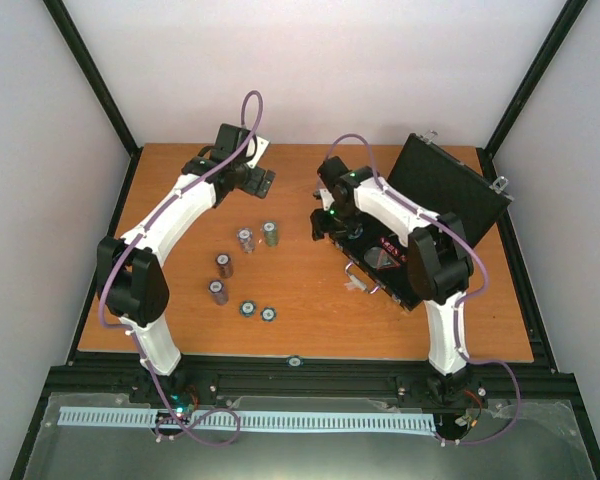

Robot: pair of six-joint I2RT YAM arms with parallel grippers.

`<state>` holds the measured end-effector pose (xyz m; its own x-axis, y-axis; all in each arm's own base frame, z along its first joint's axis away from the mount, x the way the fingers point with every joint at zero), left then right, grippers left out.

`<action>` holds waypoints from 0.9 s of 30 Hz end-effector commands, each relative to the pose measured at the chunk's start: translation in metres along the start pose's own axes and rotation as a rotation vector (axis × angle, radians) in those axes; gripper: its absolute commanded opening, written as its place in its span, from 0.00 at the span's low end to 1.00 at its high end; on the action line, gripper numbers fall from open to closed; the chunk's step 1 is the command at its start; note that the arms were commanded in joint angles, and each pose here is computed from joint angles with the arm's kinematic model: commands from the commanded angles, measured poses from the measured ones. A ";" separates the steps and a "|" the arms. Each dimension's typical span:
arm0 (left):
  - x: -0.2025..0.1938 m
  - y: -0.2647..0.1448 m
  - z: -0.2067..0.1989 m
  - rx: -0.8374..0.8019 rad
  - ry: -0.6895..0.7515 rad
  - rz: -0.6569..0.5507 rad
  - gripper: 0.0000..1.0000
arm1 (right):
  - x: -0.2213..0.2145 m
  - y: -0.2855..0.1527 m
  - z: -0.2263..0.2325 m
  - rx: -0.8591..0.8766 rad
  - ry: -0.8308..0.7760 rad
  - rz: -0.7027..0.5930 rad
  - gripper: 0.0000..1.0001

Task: Pack up texas hold em set

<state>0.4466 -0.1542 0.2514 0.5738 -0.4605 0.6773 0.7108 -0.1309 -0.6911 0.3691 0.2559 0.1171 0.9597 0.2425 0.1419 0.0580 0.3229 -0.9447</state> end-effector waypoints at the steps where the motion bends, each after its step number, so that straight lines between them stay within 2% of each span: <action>1: 0.010 -0.014 0.010 0.031 -0.006 -0.050 1.00 | 0.002 -0.026 -0.007 -0.100 -0.023 -0.047 0.60; 6: 0.009 -0.014 0.010 0.032 -0.006 -0.044 1.00 | -0.003 -0.003 -0.026 -0.199 -0.028 0.018 0.63; 15: 0.005 -0.017 0.011 0.045 0.000 -0.035 1.00 | -0.003 0.024 -0.038 -0.241 -0.055 0.056 0.63; 19: 0.006 -0.018 0.012 0.046 0.000 -0.039 1.00 | -0.007 0.031 -0.030 -0.167 -0.062 0.077 0.62; 24: 0.006 -0.017 0.011 0.044 0.000 -0.039 1.00 | -0.012 0.031 0.004 0.028 -0.075 0.082 0.61; 27: 0.005 -0.018 0.012 0.049 0.003 -0.039 1.00 | -0.017 0.032 0.025 0.088 -0.099 0.097 0.61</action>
<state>0.4426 -0.1501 0.2528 0.5760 -0.4619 0.6744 0.7158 -0.1134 -0.6890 0.3685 0.2440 0.0800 0.9497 0.3048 0.0714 0.0056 0.2116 -0.9773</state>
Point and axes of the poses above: each gripper's point midway between its finger pads, its own y axis out along the fingers, its own z axis along the line the jaws close on, x = y × z, the point moved 4 cm from there along -y, back along the fingers, and after that the axes turned 4 degrees about y, right-handed, at the moved point
